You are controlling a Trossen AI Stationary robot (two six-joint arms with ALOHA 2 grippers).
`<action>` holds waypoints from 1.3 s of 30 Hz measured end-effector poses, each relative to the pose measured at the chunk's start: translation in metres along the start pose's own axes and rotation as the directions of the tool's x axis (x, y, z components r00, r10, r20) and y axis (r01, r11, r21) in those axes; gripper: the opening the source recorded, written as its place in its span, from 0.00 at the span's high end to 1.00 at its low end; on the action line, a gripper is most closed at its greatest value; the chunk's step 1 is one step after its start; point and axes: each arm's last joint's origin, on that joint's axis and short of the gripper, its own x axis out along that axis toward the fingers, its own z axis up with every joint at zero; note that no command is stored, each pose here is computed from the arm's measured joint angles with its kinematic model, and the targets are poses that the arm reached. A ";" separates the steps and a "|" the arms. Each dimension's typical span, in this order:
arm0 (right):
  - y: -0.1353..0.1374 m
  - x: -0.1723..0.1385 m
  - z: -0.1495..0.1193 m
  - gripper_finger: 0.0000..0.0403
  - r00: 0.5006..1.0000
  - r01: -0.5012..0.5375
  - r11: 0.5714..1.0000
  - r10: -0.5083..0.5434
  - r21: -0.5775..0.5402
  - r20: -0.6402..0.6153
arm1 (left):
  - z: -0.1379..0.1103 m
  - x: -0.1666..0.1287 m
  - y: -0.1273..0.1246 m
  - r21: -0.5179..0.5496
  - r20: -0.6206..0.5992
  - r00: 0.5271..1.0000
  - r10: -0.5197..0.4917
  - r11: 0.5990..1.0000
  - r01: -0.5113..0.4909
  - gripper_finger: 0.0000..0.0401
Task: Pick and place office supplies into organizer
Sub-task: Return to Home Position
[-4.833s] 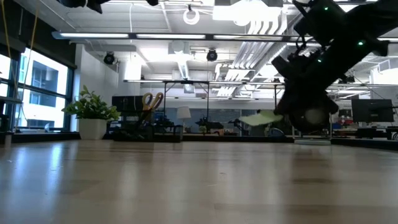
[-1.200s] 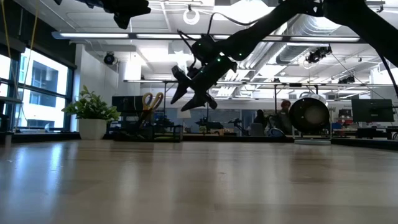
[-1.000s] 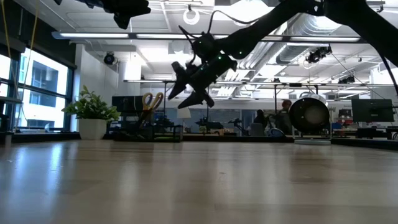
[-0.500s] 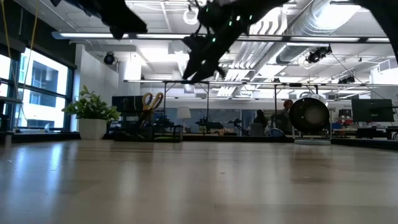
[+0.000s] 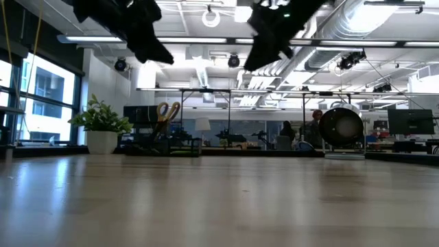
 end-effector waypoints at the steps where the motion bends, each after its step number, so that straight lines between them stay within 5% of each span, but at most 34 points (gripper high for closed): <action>1: 0.000 -0.006 -0.008 0.79 1.000 -0.013 1.000 0.013 0.001 0.023 | 0.003 -0.002 0.000 0.001 0.032 0.999 -0.003 1.000 0.003 0.75; 6: -0.006 -0.038 -0.044 0.84 0.971 -0.113 0.993 0.104 0.031 0.213 | 0.022 -0.025 -0.005 0.032 0.247 0.962 -0.116 0.993 0.111 0.75; 11: -0.016 -0.061 -0.077 0.90 0.875 -0.262 0.964 0.253 -0.035 0.412 | 0.022 -0.034 -0.016 0.102 0.326 0.908 -0.263 0.965 0.242 0.75; 19: -0.037 -0.088 -0.132 0.97 0.757 -0.342 0.937 0.321 -0.074 0.570 | 0.002 -0.056 -0.017 0.062 0.521 0.834 -0.181 0.983 0.174 0.75; 30: -0.054 -0.112 -0.179 0.99 0.585 -0.460 0.881 0.397 -0.114 0.707 | -0.032 -0.074 -0.027 0.064 0.613 0.763 -0.205 0.975 0.211 0.75; 39: -0.055 -0.103 -0.210 0.99 0.589 -0.450 0.874 0.446 -0.185 0.674 | -0.059 -0.057 -0.029 -0.007 0.560 0.805 -0.197 0.970 0.243 0.75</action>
